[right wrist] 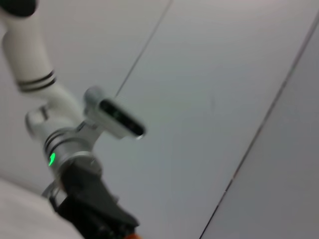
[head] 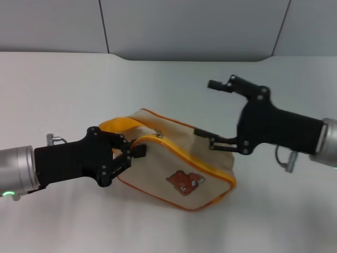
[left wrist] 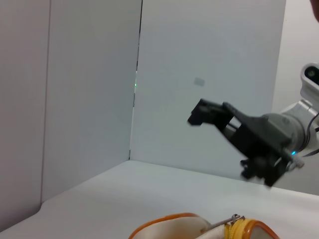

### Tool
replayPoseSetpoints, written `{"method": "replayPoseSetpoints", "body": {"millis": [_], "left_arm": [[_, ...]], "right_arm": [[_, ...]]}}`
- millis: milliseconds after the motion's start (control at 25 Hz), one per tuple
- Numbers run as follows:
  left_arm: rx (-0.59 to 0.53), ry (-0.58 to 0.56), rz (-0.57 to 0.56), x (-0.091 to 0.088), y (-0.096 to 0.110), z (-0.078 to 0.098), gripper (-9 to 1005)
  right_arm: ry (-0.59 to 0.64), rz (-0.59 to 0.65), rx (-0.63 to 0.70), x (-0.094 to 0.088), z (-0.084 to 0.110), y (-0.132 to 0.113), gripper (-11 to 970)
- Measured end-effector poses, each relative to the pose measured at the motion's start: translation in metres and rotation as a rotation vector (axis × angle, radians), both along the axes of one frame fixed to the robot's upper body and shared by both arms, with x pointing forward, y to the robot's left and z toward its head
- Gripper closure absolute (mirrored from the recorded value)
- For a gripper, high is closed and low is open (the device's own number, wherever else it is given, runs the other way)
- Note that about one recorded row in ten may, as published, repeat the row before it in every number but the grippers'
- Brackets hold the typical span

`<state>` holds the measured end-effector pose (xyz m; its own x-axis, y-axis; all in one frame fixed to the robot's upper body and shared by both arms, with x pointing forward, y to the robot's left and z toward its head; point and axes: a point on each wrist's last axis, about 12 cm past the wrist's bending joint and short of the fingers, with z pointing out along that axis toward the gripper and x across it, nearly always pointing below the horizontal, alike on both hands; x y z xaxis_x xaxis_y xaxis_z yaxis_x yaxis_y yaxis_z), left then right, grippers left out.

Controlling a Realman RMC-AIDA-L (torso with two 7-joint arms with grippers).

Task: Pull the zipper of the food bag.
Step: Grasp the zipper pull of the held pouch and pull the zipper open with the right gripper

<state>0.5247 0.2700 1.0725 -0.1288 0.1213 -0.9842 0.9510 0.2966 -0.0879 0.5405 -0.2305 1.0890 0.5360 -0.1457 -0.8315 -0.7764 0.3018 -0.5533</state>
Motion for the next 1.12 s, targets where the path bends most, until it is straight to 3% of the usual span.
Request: {"method": "replayPoseSetpoints", "body": {"millis": [200, 440, 560, 800, 1120], "left_arm": [[-0.003, 0.001, -0.001, 0.002, -0.008, -0.001, 929], [-0.006, 0.004, -0.003, 0.001, -0.009, -0.002, 932], [-0.007, 0.005, -0.003, 0.001, -0.009, -0.002, 935], [-0.009, 0.004, -0.004, 0.001, -0.011, -0.002, 936], [-0.010, 0.008, -0.003, 0.002, -0.011, -0.001, 936]], "right_arm": [[-0.105, 0.010, -0.089, 0.006, -0.009, 0.020, 143], [-0.204, 0.006, -0.142, 0.005, -0.018, 0.033, 251], [-0.211, 0.007, -0.148, 0.005, -0.018, 0.034, 463], [-0.230, 0.021, -0.156, 0.004, -0.019, 0.038, 637], [-0.241, 0.071, -0.176, -0.001, -0.022, 0.041, 635]]}}
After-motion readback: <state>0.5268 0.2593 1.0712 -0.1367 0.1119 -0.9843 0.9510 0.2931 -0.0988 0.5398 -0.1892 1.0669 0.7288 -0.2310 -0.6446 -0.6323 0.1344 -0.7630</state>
